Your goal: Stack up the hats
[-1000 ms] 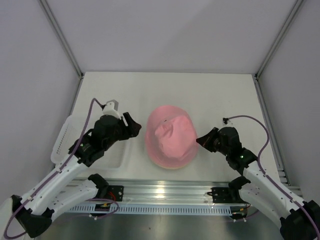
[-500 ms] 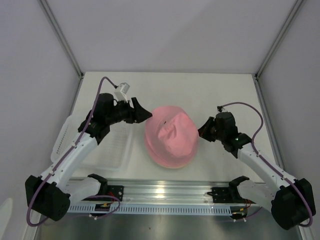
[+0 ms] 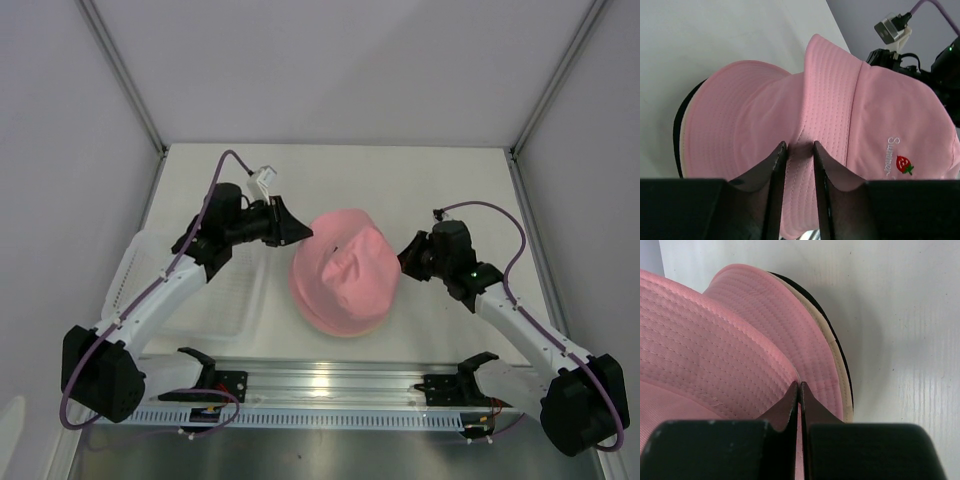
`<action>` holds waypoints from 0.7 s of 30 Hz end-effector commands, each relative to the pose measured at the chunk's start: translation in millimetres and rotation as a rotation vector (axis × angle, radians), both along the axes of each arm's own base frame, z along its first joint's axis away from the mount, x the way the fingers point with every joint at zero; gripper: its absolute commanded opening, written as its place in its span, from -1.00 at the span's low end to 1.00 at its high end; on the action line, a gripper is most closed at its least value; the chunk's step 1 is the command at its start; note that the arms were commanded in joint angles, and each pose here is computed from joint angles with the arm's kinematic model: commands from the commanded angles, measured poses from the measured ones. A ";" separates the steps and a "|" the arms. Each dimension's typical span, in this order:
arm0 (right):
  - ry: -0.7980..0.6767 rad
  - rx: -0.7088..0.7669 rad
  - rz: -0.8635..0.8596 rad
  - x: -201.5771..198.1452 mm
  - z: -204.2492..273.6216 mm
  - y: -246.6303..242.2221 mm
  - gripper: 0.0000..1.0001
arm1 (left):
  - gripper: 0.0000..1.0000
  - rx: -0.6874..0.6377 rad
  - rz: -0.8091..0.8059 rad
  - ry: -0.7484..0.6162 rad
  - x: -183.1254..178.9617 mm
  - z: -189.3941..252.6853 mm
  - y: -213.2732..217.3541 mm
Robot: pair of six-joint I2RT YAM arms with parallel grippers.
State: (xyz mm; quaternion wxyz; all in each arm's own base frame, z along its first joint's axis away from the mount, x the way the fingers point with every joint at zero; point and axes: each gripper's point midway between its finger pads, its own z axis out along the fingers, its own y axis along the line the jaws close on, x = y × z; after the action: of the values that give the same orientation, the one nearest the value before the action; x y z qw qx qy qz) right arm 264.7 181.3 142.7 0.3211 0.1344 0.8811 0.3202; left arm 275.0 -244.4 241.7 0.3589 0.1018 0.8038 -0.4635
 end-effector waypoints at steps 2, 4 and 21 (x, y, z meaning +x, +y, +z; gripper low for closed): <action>-0.062 0.029 0.010 9.0 23.0 5.0 -1.00 | -0.53 0.014 0.063 0.002 9.2 -1.8 -0.3; -0.061 0.027 0.007 8.2 23.1 4.2 -1.00 | -0.64 0.030 0.088 0.018 12.1 -7.5 2.0; -0.059 0.048 -0.006 5.9 20.3 3.4 -1.00 | -0.87 0.005 0.020 0.005 1.6 -5.1 -3.6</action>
State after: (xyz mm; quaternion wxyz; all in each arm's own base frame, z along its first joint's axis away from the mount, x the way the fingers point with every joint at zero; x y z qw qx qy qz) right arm 264.4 182.1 146.0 0.3236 0.1345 0.8780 0.3262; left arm 276.2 -246.9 228.0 0.3509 0.0860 0.8125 -0.4575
